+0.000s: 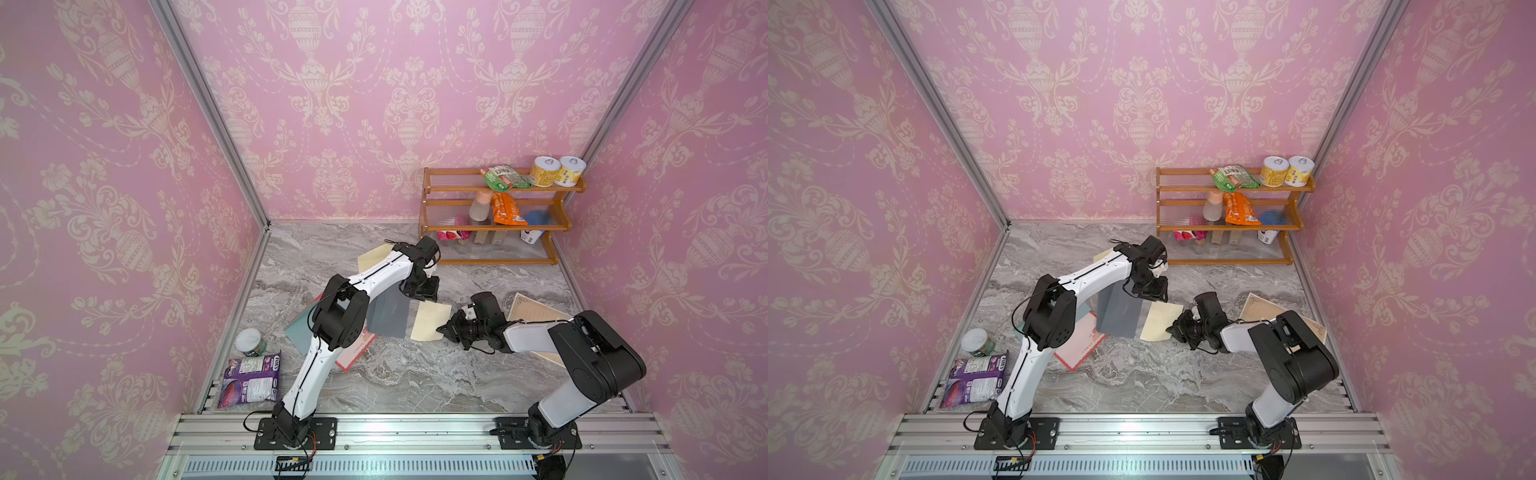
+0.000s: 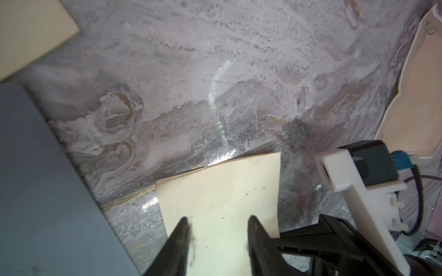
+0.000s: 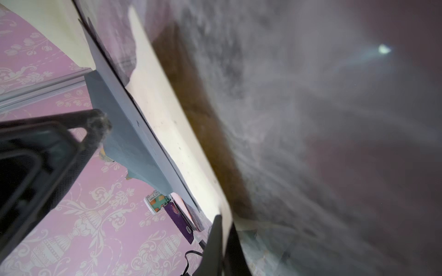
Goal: Fold the letter paper in half and place it into the envelope
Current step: Fold the letter paper at the center of the board.
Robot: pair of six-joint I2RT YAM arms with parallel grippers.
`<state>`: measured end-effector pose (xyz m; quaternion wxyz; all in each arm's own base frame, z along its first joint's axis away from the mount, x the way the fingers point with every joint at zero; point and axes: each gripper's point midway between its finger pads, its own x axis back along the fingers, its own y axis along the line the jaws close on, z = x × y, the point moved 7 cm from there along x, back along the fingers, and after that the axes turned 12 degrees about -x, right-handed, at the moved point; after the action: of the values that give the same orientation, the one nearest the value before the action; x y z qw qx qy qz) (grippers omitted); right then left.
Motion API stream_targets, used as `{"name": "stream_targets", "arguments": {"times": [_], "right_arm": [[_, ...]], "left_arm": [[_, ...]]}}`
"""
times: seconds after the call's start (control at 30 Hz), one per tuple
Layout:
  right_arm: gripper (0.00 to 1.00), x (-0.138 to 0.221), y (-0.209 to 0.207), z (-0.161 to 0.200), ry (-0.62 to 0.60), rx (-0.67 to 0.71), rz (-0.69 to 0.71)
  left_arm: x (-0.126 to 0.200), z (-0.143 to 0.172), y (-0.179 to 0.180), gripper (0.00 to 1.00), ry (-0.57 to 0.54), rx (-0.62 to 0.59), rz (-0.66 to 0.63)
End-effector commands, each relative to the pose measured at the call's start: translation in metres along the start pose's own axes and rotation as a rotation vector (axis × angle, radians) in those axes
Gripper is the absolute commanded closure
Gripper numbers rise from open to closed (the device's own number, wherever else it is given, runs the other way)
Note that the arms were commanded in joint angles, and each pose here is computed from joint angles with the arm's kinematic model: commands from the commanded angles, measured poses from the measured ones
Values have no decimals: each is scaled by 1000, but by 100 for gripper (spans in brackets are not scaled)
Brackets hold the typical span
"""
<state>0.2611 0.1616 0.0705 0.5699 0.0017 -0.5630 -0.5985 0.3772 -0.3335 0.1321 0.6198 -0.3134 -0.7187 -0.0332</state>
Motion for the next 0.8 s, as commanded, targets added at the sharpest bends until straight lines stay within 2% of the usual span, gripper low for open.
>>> {"name": "stream_targets", "arguments": {"times": [0.0, 0.03, 0.2, 0.37, 0.53, 0.63, 0.77], "right_arm": [[100, 18, 17, 3, -75, 56, 3], [100, 23, 23, 4, -90, 70, -9], [100, 41, 53, 2, -157, 97, -105], [100, 51, 81, -8, -229, 75, -239], [100, 47, 103, -21, -249, 15, -373], [100, 42, 115, -24, -235, -19, -446], [100, 38, 123, -22, -230, -51, -507]], "left_arm": [[53, -5, -2, 14, -59, 66, -66], [61, -6, 2, 1, -74, 99, -70], [89, -7, 20, 1, -141, 278, -28], [103, -11, 30, 1, -246, 480, 106], [103, -12, 32, 1, -328, 654, 270], [96, -14, 30, 1, -355, 722, 354], [92, -14, 32, 1, -404, 775, 402]]}}
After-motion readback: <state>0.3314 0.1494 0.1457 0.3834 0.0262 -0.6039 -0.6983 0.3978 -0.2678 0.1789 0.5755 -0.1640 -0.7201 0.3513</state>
